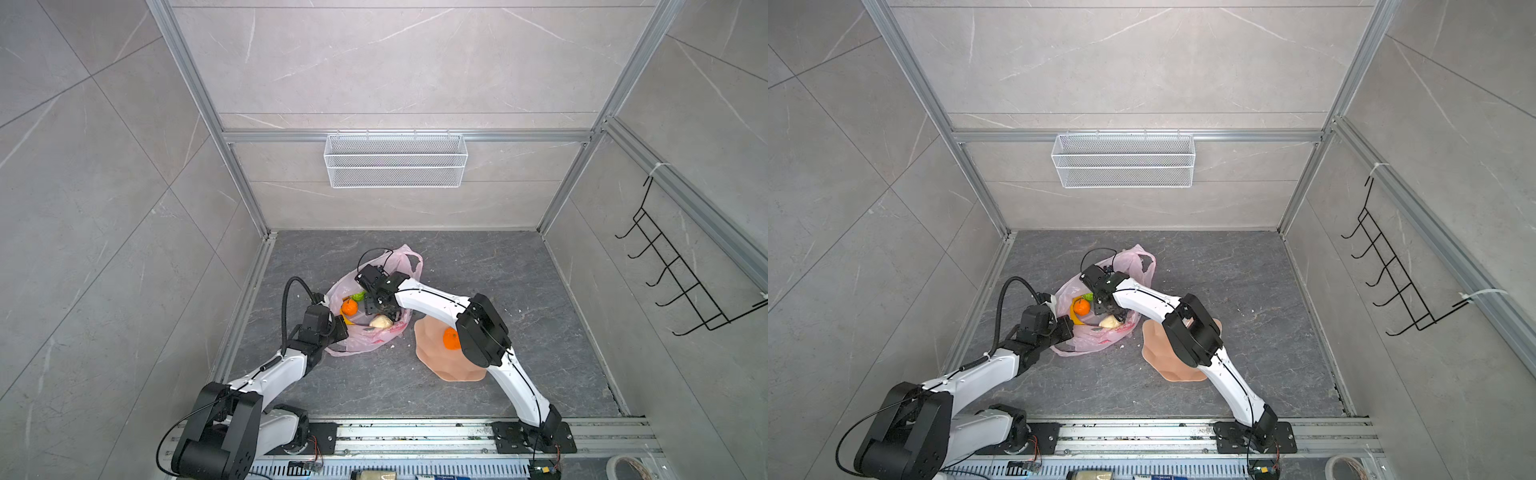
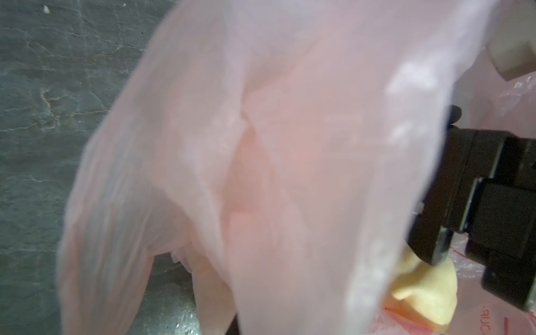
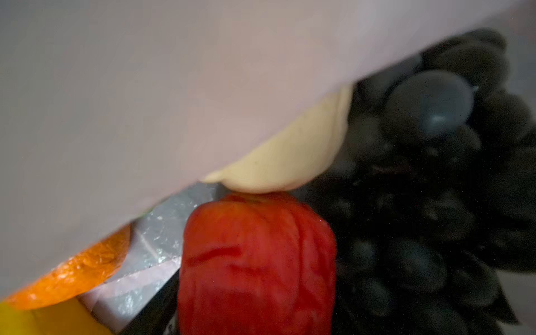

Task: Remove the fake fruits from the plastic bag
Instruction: 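Reach into the bag and grasp the red apple with the right gripper, then lift the red apple out and carry it over the peach bowl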

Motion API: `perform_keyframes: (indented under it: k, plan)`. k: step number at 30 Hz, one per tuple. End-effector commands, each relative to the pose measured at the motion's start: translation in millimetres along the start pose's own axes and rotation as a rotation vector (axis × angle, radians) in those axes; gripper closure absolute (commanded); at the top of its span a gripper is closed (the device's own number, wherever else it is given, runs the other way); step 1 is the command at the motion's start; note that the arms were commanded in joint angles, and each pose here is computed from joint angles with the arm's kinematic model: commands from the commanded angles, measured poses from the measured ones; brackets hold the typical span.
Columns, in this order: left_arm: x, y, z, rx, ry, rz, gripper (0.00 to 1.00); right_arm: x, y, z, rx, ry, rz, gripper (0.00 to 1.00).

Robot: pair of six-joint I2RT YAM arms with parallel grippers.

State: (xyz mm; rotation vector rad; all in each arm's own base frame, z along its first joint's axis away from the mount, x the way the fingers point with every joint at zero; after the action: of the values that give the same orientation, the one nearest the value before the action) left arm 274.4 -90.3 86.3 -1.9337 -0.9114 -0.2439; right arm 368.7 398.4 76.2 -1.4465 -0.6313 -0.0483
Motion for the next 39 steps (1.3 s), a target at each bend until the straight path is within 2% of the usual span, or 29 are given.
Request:
perform_keyframes:
  k: [1, 5, 11, 21, 26, 31, 39]
  plan:
    - [8, -1, -8, -0.015, 0.008, -0.023, 0.95, 3, -8, -4, -0.023, -0.017, -0.006, 0.36]
    - [8, -1, -7, -0.013, 0.01, -0.023, 0.95, 9, -30, -4, 0.006, -0.03, -0.03, 0.4]
    - [9, -1, -8, -0.011, 0.013, -0.019, 0.95, 15, -77, 8, 0.143, -0.112, -0.036, 0.42]
    - [8, -1, -8, -0.009, 0.016, -0.016, 0.94, -9, -121, -19, 0.102, -0.195, -0.009, 0.43]
    - [8, -1, -8, -0.007, 0.019, -0.016, 0.95, -40, -151, -46, 0.044, -0.253, 0.044, 0.43]
    - [8, -1, -8, -0.01, 0.017, -0.012, 0.95, -86, -175, -76, -0.005, -0.287, 0.152, 0.43]
    - [8, 0, -8, -0.012, 0.017, -0.009, 0.95, -162, -189, -109, -0.042, -0.284, 0.374, 0.44]
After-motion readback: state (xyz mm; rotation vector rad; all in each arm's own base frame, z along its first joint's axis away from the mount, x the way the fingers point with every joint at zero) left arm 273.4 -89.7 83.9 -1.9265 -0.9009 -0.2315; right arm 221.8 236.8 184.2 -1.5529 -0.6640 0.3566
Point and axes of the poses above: each gripper's point midway between its finger pads, its own y axis out along the fingers, its own z axis along the line the jaws close on, x = y × z, the point moved 4 cm from there along -y, back along the fingers, and after that the axes turned 11 degrees about -y, right-handed, at the moved point
